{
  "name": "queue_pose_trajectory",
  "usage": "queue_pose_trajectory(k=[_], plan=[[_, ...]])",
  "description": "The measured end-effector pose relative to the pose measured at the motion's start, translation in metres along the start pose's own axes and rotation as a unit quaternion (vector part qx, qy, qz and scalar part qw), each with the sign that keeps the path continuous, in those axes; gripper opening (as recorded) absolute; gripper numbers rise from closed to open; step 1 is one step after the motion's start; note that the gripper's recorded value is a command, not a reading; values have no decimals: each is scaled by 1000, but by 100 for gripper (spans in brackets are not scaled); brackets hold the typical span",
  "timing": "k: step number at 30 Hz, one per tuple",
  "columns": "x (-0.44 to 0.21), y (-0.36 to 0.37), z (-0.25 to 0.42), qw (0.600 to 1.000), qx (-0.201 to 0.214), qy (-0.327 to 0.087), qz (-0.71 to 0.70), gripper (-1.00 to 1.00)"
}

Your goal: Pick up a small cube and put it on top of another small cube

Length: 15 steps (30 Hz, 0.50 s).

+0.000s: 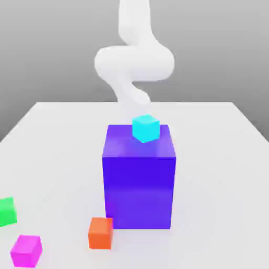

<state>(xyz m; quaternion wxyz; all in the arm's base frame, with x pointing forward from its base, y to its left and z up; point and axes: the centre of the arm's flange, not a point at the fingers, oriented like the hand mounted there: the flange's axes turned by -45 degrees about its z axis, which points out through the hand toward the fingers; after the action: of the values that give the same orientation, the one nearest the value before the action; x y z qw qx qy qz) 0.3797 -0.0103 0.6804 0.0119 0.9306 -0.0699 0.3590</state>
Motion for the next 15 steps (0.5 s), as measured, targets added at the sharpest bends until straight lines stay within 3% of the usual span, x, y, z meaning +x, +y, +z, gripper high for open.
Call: queue_pose_trajectory(k=[7, 15], plan=[[-6, 42, 131, 980, -98, -79, 152, 0], [-55, 115, 264, 917, -182, -152, 321, 0]])
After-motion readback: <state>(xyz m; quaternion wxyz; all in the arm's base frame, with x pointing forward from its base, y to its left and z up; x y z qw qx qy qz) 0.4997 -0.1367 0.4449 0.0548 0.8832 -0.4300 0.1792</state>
